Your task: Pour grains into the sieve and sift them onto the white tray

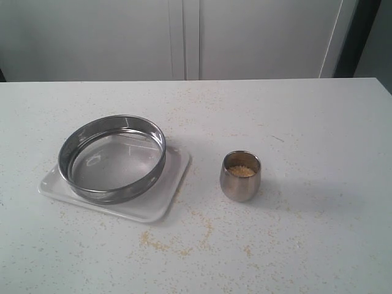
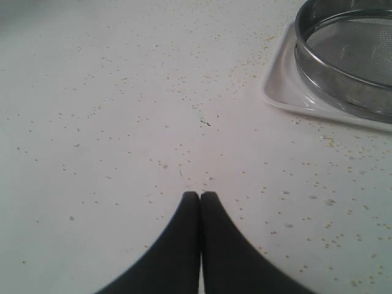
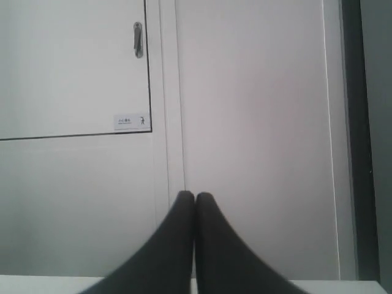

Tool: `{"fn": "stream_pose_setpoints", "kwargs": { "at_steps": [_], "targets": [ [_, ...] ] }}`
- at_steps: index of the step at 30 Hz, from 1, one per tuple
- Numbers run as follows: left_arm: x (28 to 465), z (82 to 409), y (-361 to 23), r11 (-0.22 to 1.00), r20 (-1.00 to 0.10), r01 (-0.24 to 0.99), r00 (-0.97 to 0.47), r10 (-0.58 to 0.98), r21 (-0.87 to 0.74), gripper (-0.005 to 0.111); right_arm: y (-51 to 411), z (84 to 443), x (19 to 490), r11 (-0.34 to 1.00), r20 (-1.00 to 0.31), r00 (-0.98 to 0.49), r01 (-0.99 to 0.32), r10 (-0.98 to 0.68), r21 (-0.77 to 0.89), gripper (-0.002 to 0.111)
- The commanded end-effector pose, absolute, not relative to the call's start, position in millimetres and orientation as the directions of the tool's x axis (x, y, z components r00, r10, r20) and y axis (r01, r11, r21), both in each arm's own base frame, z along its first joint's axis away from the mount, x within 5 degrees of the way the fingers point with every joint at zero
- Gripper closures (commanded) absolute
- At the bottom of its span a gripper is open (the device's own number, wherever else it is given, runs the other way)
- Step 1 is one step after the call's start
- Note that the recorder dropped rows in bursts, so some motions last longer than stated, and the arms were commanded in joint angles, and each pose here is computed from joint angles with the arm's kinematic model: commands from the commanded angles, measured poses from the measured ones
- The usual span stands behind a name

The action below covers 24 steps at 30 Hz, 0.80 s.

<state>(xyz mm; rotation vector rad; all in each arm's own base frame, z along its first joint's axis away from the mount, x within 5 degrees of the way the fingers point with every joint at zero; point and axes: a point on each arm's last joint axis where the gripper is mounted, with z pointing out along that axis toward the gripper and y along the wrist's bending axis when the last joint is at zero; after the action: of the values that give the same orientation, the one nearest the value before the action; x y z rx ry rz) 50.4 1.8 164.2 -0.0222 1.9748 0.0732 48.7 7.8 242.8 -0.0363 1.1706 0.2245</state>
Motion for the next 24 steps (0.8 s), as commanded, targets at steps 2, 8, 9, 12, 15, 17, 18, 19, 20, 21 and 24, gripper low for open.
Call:
{"fn": "stream_pose_setpoints", "kwargs": {
  "at_steps": [2, 8, 9, 12, 15, 17, 18, 19, 20, 21, 24],
  "targets": [
    [50.3, 162.9, 2.0, 0.998, -0.919, -0.052, -0.394, 0.020, 0.044, 0.107, 7.9, 243.2, 47.6, 0.984, -0.909, 0.405, -0.176, 0.100, 0.030, 0.108],
    [50.3, 162.9, 2.0, 0.998, -0.919, -0.052, -0.394, 0.020, 0.044, 0.107, 8.6, 245.3, 52.2, 0.986, -0.921, 0.381, -0.167, 0.078, 0.014, 0.108],
    [50.3, 162.9, 2.0, 0.998, -0.919, -0.052, -0.394, 0.020, 0.044, 0.107, 9.1, 247.9, 54.7, 0.986, -0.927, 0.369, -0.166, 0.071, 0.010, 0.108],
    [50.3, 162.9, 2.0, 0.998, -0.919, -0.052, -0.394, 0.020, 0.044, 0.107, 10.8, 256.2, 65.5, 0.987, -0.938, 0.342, -0.159, 0.048, -0.008, 0.108],
    [50.3, 162.9, 2.0, 0.998, -0.919, -0.052, -0.394, 0.020, 0.044, 0.107, 13.0, 264.0, 78.8, 0.987, -0.943, 0.330, -0.160, 0.046, -0.008, 0.108],
    [50.3, 162.9, 2.0, 0.998, -0.919, -0.052, -0.394, 0.020, 0.044, 0.107, 14.7, 264.7, 89.2, 0.987, -0.949, 0.311, -0.161, 0.043, -0.007, 0.108],
    [50.3, 162.9, 2.0, 0.998, -0.919, -0.052, -0.394, 0.020, 0.044, 0.107, 15.7, 263.5, 95.2, 0.987, -0.955, 0.295, -0.161, 0.041, -0.007, 0.108],
    [50.3, 162.9, 2.0, 0.998, -0.919, -0.052, -0.394, 0.020, 0.044, 0.107, 17.2, 261.1, 101.6, 0.986, -0.961, 0.273, -0.164, 0.030, -0.016, 0.108],
    [50.3, 162.9, 2.0, 0.998, -0.919, -0.052, -0.394, 0.020, 0.044, 0.107, 19.0, 257.9, 107.8, 0.985, -0.968, 0.249, -0.169, 0.015, -0.028, 0.108],
    [50.3, 162.9, 2.0, 0.998, -0.919, -0.052, -0.394, 0.020, 0.044, 0.107, 21.2, 254.2, 114.1, 0.983, -0.975, 0.221, -0.179, -0.007, -0.048, 0.108],
    [50.3, 162.9, 2.0, 0.998, -0.919, -0.052, -0.394, 0.020, 0.044, 0.107, 28.9, 244.0, 129.6, 0.969, -0.984, 0.175, -0.233, -0.036, -0.077, 0.108]
  ]
}}
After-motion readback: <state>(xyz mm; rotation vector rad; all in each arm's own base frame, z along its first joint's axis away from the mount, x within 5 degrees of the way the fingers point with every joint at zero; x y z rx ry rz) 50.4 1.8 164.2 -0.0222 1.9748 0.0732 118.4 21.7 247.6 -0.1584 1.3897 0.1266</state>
